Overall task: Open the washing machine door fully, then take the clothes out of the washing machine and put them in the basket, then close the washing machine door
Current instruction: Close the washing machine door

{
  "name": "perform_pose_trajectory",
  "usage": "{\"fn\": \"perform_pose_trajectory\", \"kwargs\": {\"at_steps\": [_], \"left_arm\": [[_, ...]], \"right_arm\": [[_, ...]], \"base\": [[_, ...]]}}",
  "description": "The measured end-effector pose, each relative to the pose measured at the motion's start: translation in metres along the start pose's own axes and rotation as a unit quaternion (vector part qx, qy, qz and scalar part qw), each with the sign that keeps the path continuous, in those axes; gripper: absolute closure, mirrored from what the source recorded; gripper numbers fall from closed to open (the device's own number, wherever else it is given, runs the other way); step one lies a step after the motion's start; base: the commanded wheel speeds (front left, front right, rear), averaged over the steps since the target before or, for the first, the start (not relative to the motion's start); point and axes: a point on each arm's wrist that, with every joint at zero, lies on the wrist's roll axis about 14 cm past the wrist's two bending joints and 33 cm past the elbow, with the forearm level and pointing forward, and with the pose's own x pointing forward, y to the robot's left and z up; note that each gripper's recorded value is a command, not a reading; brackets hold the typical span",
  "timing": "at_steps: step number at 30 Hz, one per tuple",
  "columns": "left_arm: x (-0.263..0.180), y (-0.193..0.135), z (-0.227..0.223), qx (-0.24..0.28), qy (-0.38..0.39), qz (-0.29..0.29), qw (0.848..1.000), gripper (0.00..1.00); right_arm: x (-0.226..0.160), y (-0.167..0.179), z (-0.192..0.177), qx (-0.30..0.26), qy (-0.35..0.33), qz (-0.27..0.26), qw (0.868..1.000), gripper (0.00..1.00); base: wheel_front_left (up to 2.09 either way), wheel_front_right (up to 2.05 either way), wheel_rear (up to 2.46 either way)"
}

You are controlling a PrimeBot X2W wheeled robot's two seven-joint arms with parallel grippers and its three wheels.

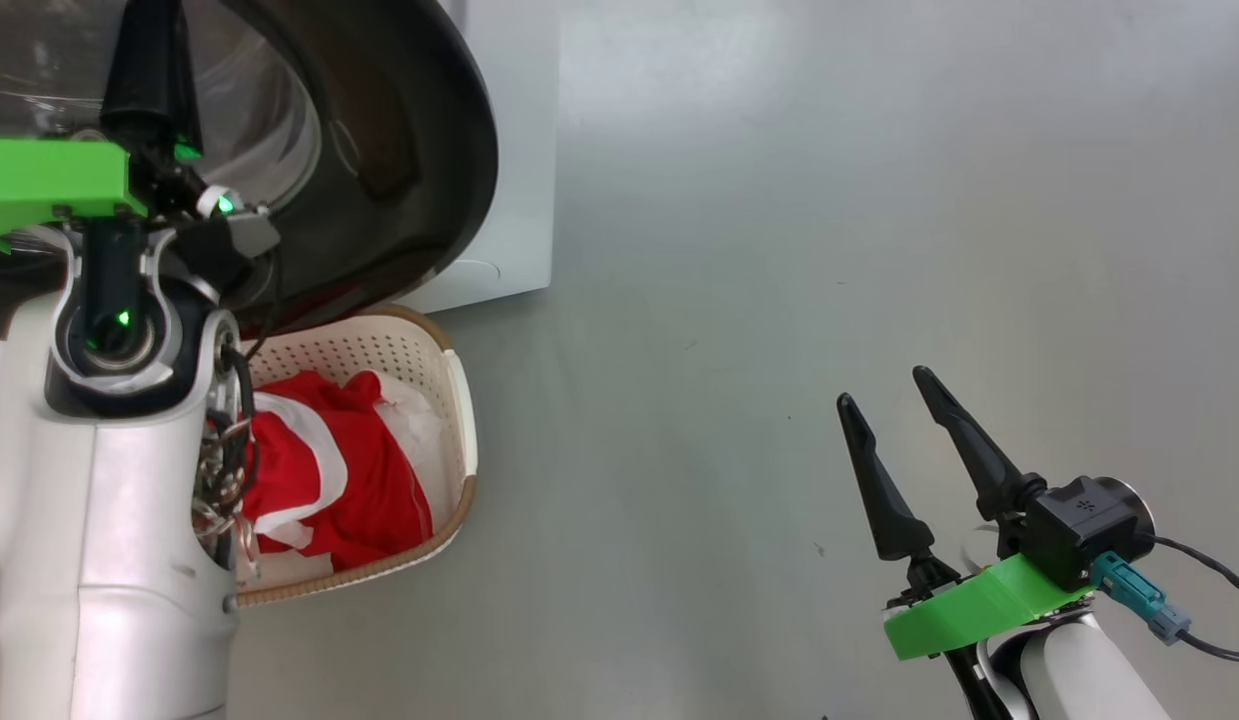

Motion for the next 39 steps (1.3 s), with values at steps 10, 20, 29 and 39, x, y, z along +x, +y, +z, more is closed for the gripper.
{"fn": "perform_pose_trajectory", "kwargs": {"at_steps": [10,20,29,39], "left_arm": [[0.001,0.005,-0.002,0.007,0.02,-0.001,1.0,1.0],[-0.031,0.005,-0.003,-0.009,0.04,-0.002,0.999,0.0],[-0.084,0.002,0.017,0.015,0.014,-0.01,1.0,0.0],[-0.156,0.005,0.05,0.217,-0.035,0.0,0.975,0.0]], "right_arm": [[0.001,-0.001,-0.002,0.0,0.002,-0.001,1.0,0.0],[0.006,0.018,0.001,0.007,-0.004,0.027,1.0,0.0],[0.012,0.042,0.009,0.015,-0.018,0.062,0.998,0.0],[0.012,0.061,0.018,0.013,-0.032,0.09,0.995,0.0]], "base": [[0.0,0.0,0.0],[0.0,0.0,0.0],[0.0,0.0,0.0],[0.0,0.0,0.0]]}}
